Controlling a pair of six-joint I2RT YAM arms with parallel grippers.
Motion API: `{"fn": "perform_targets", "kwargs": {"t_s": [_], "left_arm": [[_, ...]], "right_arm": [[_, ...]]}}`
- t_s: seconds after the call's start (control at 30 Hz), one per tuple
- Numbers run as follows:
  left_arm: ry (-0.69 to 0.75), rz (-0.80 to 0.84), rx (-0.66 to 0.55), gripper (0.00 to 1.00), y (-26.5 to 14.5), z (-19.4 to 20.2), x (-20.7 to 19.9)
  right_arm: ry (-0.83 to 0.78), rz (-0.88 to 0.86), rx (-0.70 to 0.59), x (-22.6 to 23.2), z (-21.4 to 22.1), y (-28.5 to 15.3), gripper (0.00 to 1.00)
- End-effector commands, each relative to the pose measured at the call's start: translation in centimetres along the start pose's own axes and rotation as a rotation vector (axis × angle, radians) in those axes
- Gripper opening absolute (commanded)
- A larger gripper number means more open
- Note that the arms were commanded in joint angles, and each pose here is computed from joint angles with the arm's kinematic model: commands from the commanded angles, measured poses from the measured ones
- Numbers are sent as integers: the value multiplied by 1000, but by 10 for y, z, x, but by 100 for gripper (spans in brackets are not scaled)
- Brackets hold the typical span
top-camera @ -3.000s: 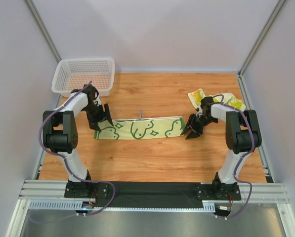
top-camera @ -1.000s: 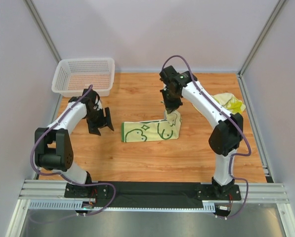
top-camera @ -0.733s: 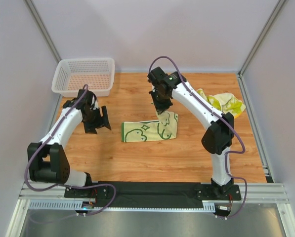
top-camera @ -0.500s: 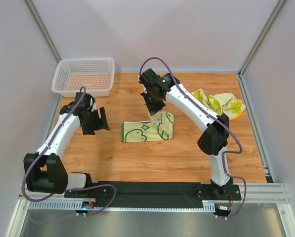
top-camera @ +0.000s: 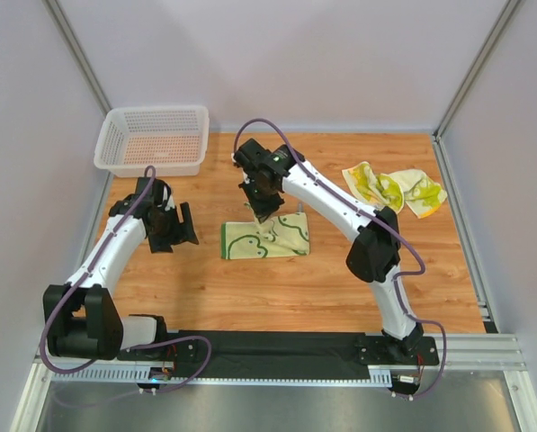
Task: Roll the towels
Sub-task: Fold the towel
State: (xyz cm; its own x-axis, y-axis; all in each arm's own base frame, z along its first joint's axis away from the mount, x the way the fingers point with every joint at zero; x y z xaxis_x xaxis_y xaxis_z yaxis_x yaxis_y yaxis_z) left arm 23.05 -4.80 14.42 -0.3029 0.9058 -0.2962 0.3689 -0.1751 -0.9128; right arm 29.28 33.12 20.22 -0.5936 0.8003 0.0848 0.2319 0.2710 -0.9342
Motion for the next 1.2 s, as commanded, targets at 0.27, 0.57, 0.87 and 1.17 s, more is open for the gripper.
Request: {"fn": "perform_targets", "kwargs": {"t_s": [0.27, 0.57, 0.87, 1.17], "left_arm": [[11, 26, -43, 84, -4, -8, -3], [10, 27, -34, 83, -2, -7, -3], [8, 22, -26, 83, 0, -7, -3], [8, 20, -26, 83, -1, -6, -2]], "right_arm": [[-46, -62, -68, 31, -10, 15, 0], [-84, -76, -53, 43, -4, 46, 0], [-118, -120, -51, 62, -3, 68, 1], [-119, -204, 2, 73, 5, 96, 20]]}}
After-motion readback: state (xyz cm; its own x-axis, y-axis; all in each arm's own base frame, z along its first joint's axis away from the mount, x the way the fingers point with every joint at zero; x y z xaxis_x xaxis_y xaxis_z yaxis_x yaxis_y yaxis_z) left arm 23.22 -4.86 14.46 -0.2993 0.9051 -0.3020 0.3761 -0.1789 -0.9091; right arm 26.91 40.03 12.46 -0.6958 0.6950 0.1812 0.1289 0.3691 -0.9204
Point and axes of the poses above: each gripper's point midway between its finger pads, its own y axis out along the fingers, its own x axis along the line the jaws close on, z = x × y, the point moved 5 cm from there along -y, back along the fingers, and after that the axes turned 6 degrees about -y, right-handed, at the moved point
